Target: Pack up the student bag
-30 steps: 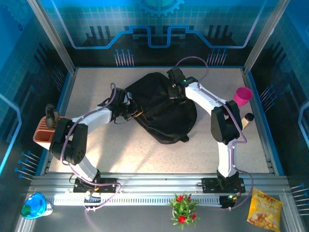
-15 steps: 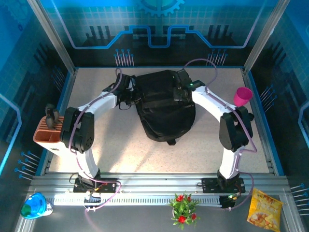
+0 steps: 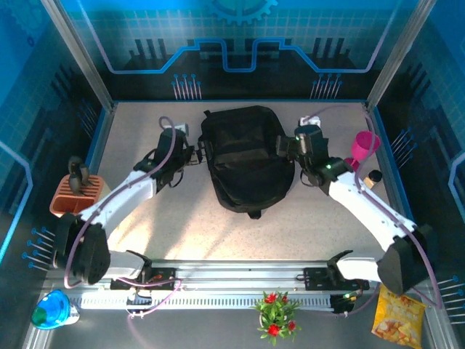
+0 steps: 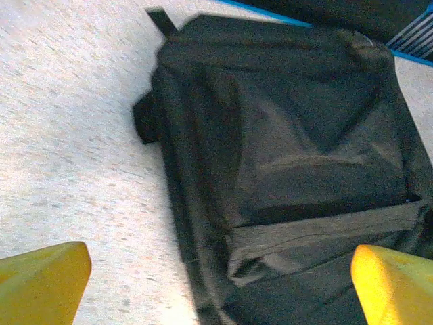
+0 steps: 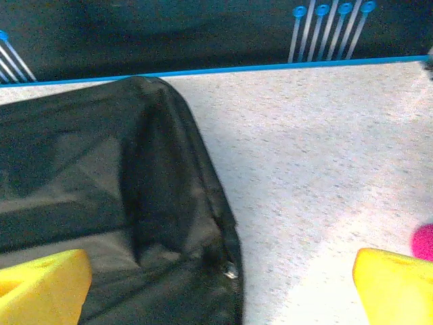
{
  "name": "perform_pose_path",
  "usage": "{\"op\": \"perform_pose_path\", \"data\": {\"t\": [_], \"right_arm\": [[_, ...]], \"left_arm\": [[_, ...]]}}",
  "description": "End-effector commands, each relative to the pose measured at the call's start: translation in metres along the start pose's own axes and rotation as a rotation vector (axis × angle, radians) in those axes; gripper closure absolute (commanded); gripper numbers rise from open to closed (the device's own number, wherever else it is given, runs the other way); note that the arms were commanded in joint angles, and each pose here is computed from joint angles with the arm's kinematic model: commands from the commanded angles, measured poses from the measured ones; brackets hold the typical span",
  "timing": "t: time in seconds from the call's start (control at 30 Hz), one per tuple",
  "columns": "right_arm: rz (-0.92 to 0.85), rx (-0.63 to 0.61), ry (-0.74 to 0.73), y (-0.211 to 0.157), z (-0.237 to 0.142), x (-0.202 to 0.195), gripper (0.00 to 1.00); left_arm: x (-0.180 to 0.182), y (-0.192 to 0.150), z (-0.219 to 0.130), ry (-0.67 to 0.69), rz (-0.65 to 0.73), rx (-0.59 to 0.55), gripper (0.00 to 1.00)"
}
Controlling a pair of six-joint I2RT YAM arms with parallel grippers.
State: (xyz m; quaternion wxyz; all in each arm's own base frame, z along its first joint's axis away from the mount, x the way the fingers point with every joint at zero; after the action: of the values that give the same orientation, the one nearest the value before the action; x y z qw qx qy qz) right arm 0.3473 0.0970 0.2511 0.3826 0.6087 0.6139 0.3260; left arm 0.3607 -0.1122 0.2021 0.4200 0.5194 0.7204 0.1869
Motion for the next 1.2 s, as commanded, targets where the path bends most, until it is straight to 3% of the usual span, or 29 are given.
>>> {"op": "perform_pose_path", "data": {"t": [0.0, 0.33, 0.53, 0.67, 0.9, 1.17], "right_arm": [[-0.01, -0.1, -0.172, -0.011, -0.006, -0.035, 0.0], [0.007, -0.1, -0.417, -0.099, -0.019, -0.108, 0.0], [0.012, -0.012, -0.388, -0.133, 0.0, -0.122, 0.0], [-0.033, -0.086, -0.347, -0.13, 0.015, -0.117, 0.0], [-0.066, -0.222, -0.245, -0.117, 0.034, -0.101, 0.0], [-0.053, -0.28, -0.168, -0.108, 0.056, -0.096, 0.0]], "left_arm": [[0.029, 0.004, -0.018, 0.103, 0.046, -0.163, 0.01], [0.092, -0.02, -0.059, 0.3, 0.184, -0.356, 0.01], [0.122, -0.033, -0.054, 0.385, 0.21, -0.407, 0.01], [0.134, -0.039, -0.036, 0.375, 0.199, -0.407, 0.01], [0.124, -0.029, -0.008, 0.268, 0.262, -0.424, 0.01], [0.12, -0.017, 0.012, 0.123, 0.288, -0.45, 0.01]]}}
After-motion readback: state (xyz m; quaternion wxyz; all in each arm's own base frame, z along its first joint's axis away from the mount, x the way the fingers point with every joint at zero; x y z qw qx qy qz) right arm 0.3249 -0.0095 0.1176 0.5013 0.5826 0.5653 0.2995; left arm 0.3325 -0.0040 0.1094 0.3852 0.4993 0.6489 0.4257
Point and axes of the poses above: each hand's point on the last joint's axis, 136 mm out from that joint toward the fingers, its own z axis out along the fingers, its own x axis along the line the jaws close on, y = z × x, the point moved 3 cm from there along -z, back along the fingers, and after that the axes turned 7 degrees about -z, right-handed, at the moved point
